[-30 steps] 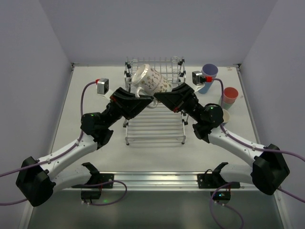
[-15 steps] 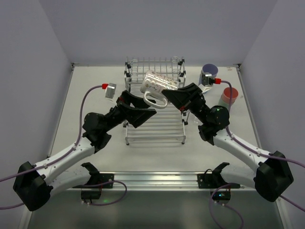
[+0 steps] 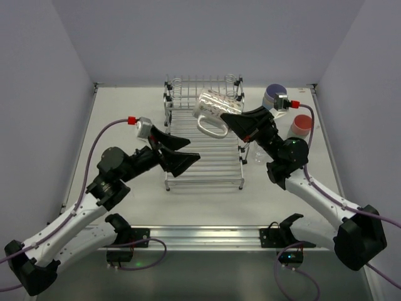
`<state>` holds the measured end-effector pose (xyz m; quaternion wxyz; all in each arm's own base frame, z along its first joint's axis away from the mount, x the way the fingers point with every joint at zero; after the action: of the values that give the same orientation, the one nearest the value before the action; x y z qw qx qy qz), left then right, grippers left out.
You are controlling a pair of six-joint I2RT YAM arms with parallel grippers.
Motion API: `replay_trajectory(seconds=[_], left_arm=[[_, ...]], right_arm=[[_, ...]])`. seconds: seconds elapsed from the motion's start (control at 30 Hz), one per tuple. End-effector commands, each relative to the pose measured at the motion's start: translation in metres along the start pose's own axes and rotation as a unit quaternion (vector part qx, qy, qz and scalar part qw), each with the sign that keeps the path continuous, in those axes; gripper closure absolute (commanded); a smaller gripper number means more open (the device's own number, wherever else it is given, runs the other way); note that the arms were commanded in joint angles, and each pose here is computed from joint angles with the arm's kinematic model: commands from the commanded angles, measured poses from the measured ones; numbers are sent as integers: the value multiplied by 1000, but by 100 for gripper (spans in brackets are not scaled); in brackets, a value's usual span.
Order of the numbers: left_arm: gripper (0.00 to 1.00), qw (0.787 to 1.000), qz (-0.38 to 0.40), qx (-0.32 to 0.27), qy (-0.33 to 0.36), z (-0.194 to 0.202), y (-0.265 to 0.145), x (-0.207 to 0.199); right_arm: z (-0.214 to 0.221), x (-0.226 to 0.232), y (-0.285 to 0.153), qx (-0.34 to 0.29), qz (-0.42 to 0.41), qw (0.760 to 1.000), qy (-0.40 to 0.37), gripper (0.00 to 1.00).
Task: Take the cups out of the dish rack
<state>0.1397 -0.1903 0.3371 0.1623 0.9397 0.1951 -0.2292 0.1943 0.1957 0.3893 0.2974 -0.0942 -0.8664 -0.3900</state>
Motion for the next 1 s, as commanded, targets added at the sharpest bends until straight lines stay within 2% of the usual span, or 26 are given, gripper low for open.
replay_trajectory(seconds=[0.0, 0.07, 0.1, 0.13, 0.17, 0.2, 0.23, 0.27, 0.3, 0.33, 0.4, 0.43, 0.5, 0.57, 0.6, 0.63, 0.7, 0.83, 0.97], left_arm=[[0, 990, -111, 38, 74, -18, -31, -3], [0, 981, -159, 58, 99, -24, -46, -4], [0, 975, -184, 49, 111, -30, -53, -4], [0, 971, -197, 53, 126, -32, -58, -4], [0, 966, -213, 63, 130, -32, -64, -4], [0, 963, -226, 58, 137, -34, -68, -4], [0, 960, -231, 61, 144, -34, -71, -2], [0, 959, -234, 66, 148, -30, -72, 0], [0, 957, -236, 67, 152, -29, -74, 1], [0, 955, -240, 77, 158, -23, -74, 6], [0, 954, -240, 77, 164, -18, -73, 12], [0, 952, -243, 86, 166, -10, -72, 18], [0, 950, -243, 90, 173, -6, -69, 24], [0, 949, -245, 96, 174, 1, -67, 30], [0, 949, -242, 97, 174, 3, -66, 31], [0, 949, -240, 105, 173, 10, -66, 35], [0, 950, -235, 105, 175, 13, -65, 37], [0, 947, -247, 99, 181, 14, -72, 38], [0, 944, -260, 84, 185, 11, -77, 38]], right_arm=[[-19, 59, 0, 3, -103, 991, -85, 100], [-15, 54, -6, 44, -34, 995, -83, 100], [-15, 51, -8, 56, -11, 991, -119, 100], [-6, 35, -18, 102, 69, 987, -107, 100], [-12, 46, -23, 106, 86, 983, -126, 100], [-13, 44, -28, 117, 112, 974, -161, 100], [-9, 32, -43, 148, 196, 957, -154, 100], [-15, 43, -48, 148, 215, 950, -172, 100], [-16, 41, -57, 160, 243, 937, -194, 100], [-14, 34, -75, 180, 315, 913, -188, 100], [-19, 44, -88, 189, 359, 892, -198, 100], [-14, 43, -104, 219, 405, 869, -182, 100], [-19, 47, -115, 220, 457, 843, -181, 100], [-14, 47, -145, 257, 543, 783, -162, 100], [-18, 45, -143, 244, 556, 777, -168, 100], [-15, 46, -157, 262, 590, 748, -156, 100], [-12, 42, -167, 267, 625, 719, -144, 100], [2, 15, -186, 302, 688, 647, -133, 100], [15, -19, -187, 324, 702, 621, -130, 100]])
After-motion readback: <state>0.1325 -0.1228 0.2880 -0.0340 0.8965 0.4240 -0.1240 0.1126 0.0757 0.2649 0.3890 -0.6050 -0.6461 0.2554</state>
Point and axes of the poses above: each gripper's point midway between its finger pads, its own y axis out along the fingers, its own x axis along the line the jaws close on, z = x × y, the point moved 9 cm from there along -y, back along the fingers
